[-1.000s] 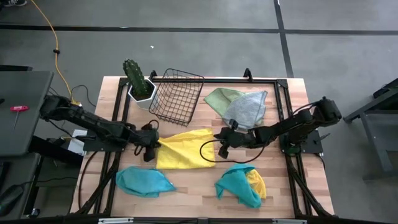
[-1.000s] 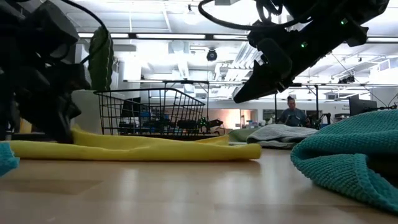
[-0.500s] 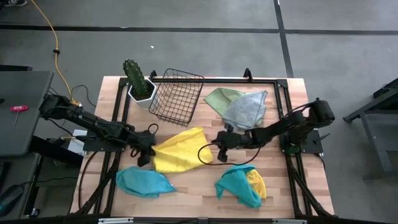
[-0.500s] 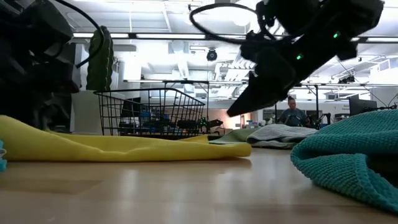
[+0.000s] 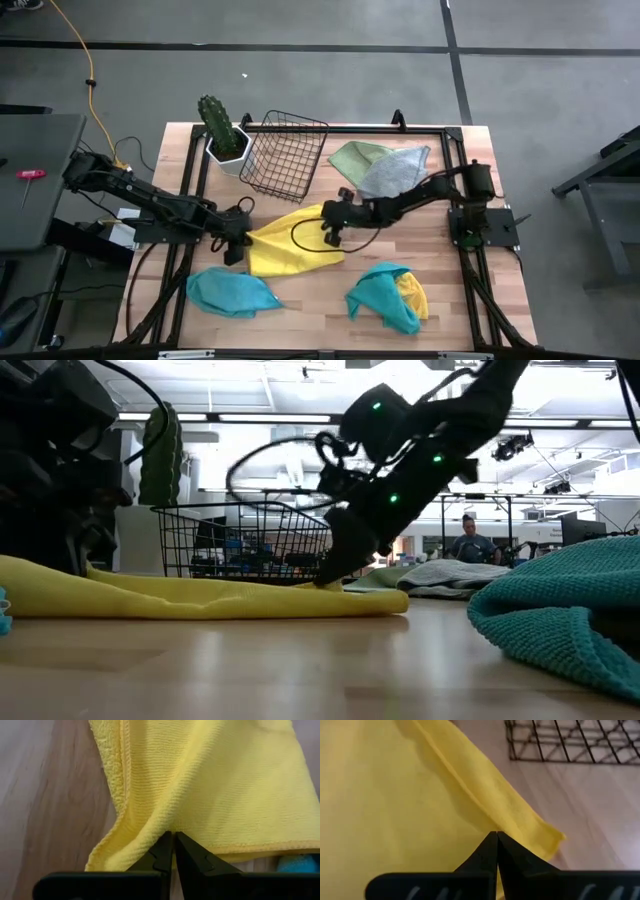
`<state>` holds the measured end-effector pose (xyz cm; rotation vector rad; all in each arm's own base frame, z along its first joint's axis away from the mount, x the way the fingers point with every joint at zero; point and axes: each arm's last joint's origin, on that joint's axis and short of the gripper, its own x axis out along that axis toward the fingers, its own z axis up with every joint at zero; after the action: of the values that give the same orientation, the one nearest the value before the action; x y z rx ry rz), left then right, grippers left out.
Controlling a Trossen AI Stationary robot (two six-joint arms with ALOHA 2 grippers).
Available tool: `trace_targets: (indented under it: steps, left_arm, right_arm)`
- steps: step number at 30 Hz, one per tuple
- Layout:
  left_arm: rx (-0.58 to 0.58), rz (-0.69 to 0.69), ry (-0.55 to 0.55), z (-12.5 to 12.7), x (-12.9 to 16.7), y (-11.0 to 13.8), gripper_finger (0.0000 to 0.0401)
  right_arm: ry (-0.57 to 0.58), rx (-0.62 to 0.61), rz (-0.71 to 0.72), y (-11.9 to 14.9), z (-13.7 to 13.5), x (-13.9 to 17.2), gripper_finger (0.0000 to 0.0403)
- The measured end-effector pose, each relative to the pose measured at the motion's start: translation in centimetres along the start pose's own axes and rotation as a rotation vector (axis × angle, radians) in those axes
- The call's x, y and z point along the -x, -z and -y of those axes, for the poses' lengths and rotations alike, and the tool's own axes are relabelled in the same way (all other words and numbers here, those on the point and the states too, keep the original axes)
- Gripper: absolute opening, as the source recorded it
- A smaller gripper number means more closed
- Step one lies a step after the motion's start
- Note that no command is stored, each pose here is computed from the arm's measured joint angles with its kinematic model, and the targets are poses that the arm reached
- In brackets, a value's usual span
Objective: Fold microfiber towels
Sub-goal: Fold the left yellow microfiber cloth
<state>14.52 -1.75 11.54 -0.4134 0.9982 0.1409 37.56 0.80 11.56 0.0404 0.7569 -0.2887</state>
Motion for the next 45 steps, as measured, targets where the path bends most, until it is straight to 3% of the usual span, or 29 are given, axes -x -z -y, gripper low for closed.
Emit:
trace_targets:
  steps: [9, 14, 24, 28, 36, 45]
  left_arm:
    - [-0.020, 0.080, -0.123, -0.3, 0.0, -0.3, 0.0015]
    - [-0.080, 0.149, -0.188, -0.4, 0.1, -0.7, 0.0015]
    - [-0.252, 0.138, -0.182, -0.3, 0.1, -0.8, 0.0015]
    - [-0.309, 0.131, -0.156, 0.0, 0.3, -1.2, 0.0015]
    - [-0.340, 0.203, -0.066, 1.9, 1.6, -3.6, 0.0002]
    - [-0.306, 0.138, -0.071, 2.2, -0.1, -3.3, 0.0000]
  right_arm:
    - [0.176, -0.132, -0.141, 1.1, 1.4, -0.1, 0.0000]
    - [0.276, -0.196, -0.164, 1.9, 0.7, 0.4, 0.0000]
    - [0.353, -0.268, -0.214, 3.1, -1.2, 2.4, 0.0000]
    - [0.357, -0.265, -0.231, 3.3, -1.9, 3.6, 0.0000]
    - [0.332, -0.271, -0.122, 1.1, -2.1, 6.4, 0.0000]
    - [0.199, -0.300, -0.205, 1.4, -2.3, 5.4, 0.0000]
